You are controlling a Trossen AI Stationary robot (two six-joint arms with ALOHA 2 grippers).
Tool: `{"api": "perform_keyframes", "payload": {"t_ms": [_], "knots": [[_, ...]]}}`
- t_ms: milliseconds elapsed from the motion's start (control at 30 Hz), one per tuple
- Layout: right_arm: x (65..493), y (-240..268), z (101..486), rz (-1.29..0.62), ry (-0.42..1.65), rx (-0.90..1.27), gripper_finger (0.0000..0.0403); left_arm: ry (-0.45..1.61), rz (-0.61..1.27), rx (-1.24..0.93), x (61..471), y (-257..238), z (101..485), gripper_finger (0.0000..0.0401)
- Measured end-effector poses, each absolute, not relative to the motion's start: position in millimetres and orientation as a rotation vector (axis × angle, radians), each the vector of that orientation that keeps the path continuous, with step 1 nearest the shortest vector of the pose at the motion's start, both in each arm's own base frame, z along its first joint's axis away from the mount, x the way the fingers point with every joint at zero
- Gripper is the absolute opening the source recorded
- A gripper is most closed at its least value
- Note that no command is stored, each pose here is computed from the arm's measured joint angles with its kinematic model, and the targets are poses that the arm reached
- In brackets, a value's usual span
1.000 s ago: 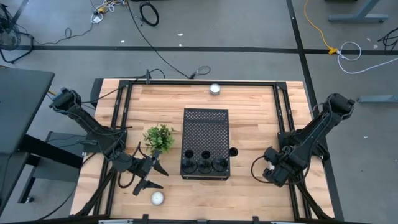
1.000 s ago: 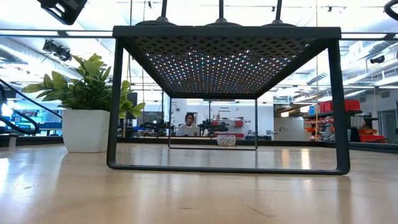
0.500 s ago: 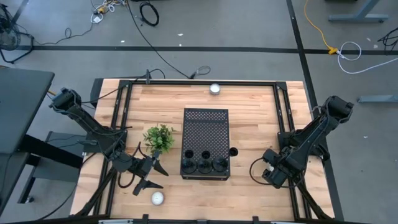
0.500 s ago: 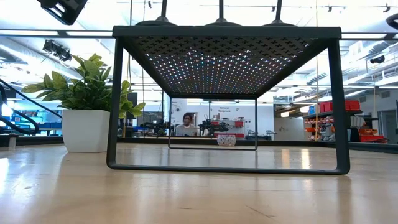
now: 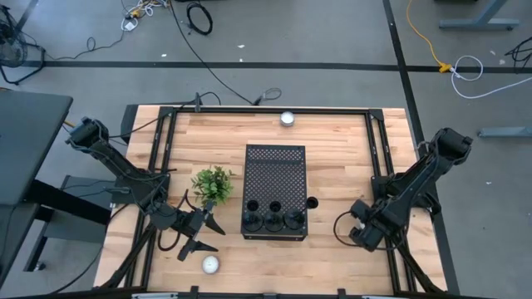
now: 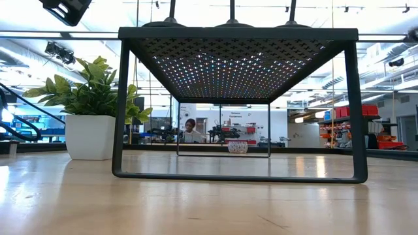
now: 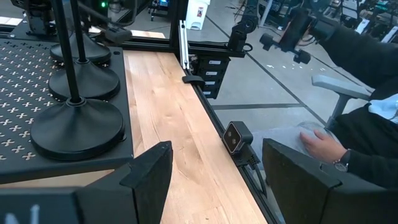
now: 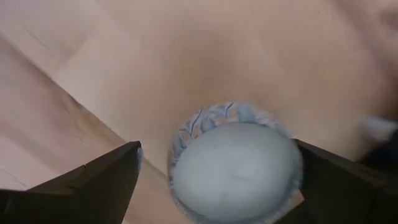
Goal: Pick & Place candle stick holders
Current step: Put the blue patterned candle on the shelf
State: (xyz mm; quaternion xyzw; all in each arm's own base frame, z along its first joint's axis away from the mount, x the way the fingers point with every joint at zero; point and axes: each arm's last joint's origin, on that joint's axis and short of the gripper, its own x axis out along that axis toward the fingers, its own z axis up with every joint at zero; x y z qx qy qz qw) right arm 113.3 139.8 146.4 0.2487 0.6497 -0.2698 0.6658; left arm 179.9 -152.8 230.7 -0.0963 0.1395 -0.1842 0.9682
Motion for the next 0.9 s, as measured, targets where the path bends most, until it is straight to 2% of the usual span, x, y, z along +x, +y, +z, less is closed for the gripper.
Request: {"api": "perform_keyframes", "payload": {"t_ms": [167, 900], "knots": [[108.3, 136.7, 132.2, -0.586, 1.525, 0.624, 0.0398, 0.282, -0.372, -0.194, 180.0, -152.8, 230.7, 0.0248], [108.4, 137.2, 131.8, -0.562, 1.522, 0.609, 0.0398, 0.282, -0.372, -0.194, 180.0, -152.8, 230.7, 0.0248]]}}
